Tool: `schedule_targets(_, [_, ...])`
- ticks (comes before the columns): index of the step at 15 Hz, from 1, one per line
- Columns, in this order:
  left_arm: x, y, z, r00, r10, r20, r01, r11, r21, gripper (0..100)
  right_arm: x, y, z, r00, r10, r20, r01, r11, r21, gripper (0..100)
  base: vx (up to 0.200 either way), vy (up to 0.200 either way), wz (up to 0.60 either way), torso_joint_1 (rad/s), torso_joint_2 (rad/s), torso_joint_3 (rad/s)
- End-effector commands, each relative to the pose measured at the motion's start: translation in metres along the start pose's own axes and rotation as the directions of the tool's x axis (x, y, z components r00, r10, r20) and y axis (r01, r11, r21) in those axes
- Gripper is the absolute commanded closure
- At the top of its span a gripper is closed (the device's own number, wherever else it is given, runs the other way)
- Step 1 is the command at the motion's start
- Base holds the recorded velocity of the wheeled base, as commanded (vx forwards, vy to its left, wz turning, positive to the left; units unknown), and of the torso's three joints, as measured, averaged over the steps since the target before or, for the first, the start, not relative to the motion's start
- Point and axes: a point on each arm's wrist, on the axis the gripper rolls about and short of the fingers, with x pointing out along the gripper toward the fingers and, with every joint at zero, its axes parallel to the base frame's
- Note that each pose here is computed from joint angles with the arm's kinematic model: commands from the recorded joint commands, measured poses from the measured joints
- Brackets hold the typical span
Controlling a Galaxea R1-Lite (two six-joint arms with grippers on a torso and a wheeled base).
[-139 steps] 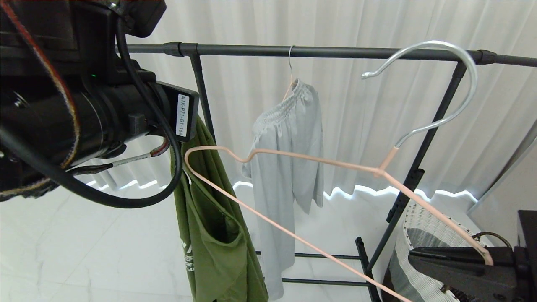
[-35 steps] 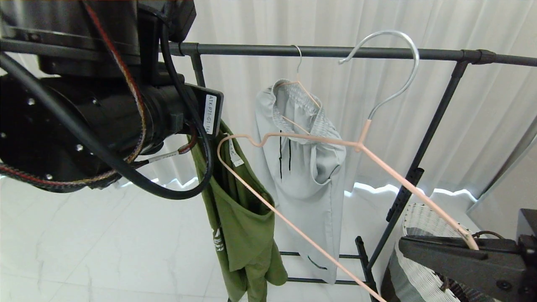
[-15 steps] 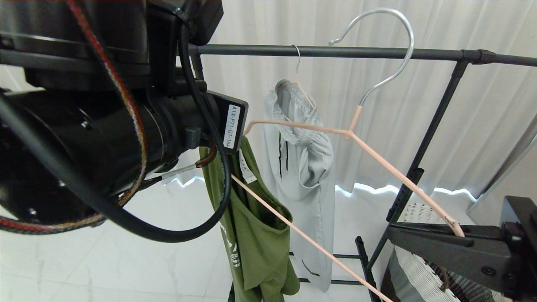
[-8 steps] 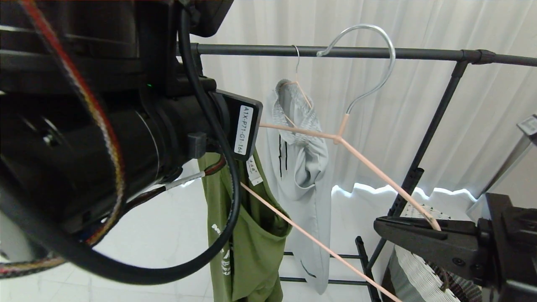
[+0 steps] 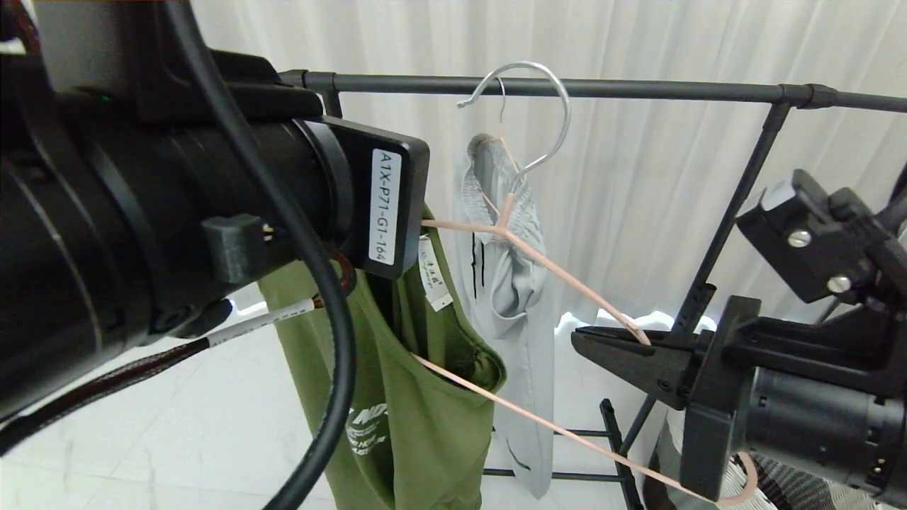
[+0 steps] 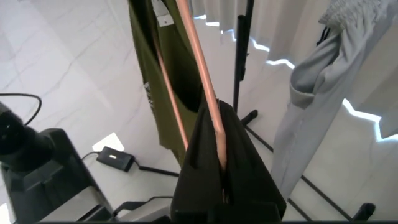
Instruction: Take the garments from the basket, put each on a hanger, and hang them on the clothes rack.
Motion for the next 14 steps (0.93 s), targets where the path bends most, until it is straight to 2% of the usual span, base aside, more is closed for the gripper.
schedule_targets(1, [-0.010,-0.006,0.002,0.999,-0.048,0.017,0.048,0.999,-0.002,100,0.018,0.002,-0.008,0.999,0.006,-0.034,-0.006,1.000,-0.019,100,0.000,0.000,0.00,0.000,0.00,0.000])
schedule_targets(4, [-0.017,-0.013,0.003,0.996,-0.086,0.026,0.086,0.996,0.001,100,0.029,0.002,-0.009,0.999,-0.002,-0.034,0.001,0.999,-0.033,100,0.000,0.000,0.00,0.000,0.00,0.000])
schedule_targets(8, [-0.017,-0.012,0.001,0.996,-0.087,0.023,0.087,0.996,-0.011,100,0.030,-0.002,-0.007,1.000,-0.022,-0.021,0.021,0.999,-0.037,100,0.000,0.000,0.00,0.000,0.00,0.000])
schedule_targets(11, [-0.019,-0.011,-0.014,0.996,-0.084,-0.013,0.085,0.996,0.030,100,0.026,-0.004,-0.001,0.999,-0.031,0.021,0.031,0.999,-0.036,100,0.000,0.000,0.00,0.000,0.00,0.000])
schedule_targets(14, [-0.021,-0.008,-0.021,0.996,-0.085,-0.022,0.086,0.996,0.038,100,0.020,-0.007,0.004,0.998,-0.040,0.044,0.043,0.997,-0.056,100,0.000,0.000,0.00,0.000,0.00,0.000])
